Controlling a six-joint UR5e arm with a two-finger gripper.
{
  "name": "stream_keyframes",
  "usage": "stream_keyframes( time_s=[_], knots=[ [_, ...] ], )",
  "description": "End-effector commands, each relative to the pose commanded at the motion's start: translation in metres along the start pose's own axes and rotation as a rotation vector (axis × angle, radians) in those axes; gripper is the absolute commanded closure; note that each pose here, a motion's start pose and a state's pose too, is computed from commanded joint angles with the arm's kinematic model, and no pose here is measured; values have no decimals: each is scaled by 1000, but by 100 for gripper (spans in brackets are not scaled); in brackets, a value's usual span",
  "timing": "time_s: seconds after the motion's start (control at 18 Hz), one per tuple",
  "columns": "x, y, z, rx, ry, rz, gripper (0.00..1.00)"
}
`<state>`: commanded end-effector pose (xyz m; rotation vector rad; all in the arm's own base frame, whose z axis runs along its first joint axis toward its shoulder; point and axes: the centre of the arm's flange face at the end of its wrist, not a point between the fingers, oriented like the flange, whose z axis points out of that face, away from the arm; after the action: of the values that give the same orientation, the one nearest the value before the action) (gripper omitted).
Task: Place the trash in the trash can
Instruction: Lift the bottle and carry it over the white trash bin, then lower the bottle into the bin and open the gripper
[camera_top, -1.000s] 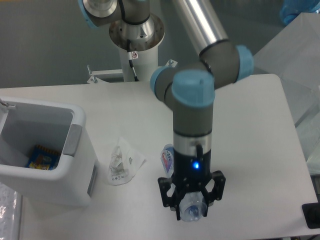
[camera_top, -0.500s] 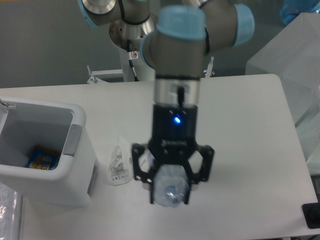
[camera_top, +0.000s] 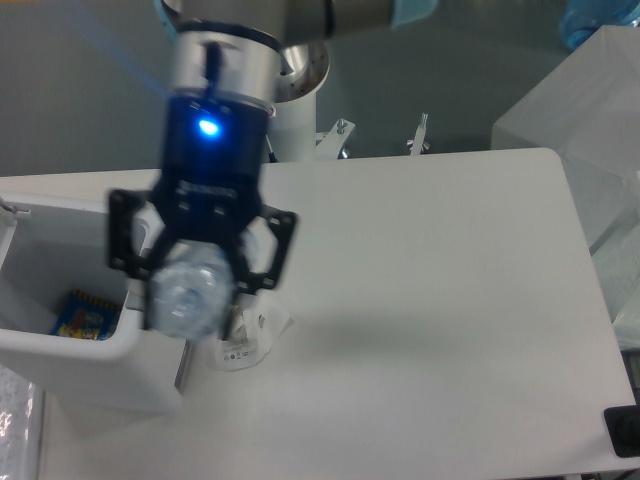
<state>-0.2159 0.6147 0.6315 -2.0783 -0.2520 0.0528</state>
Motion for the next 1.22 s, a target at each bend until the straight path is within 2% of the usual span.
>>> stream_keyframes(
  time_s=[0.11, 0.39, 0.78, 1.22],
  knots=[
    [32, 4, 6, -13, 43, -26, 37],
    [66, 11, 19, -34, 92, -3, 37],
    [74, 39, 49, -99, 115, -7, 33],
    [73, 61, 62, -145, 118, -21, 32]
  ],
)
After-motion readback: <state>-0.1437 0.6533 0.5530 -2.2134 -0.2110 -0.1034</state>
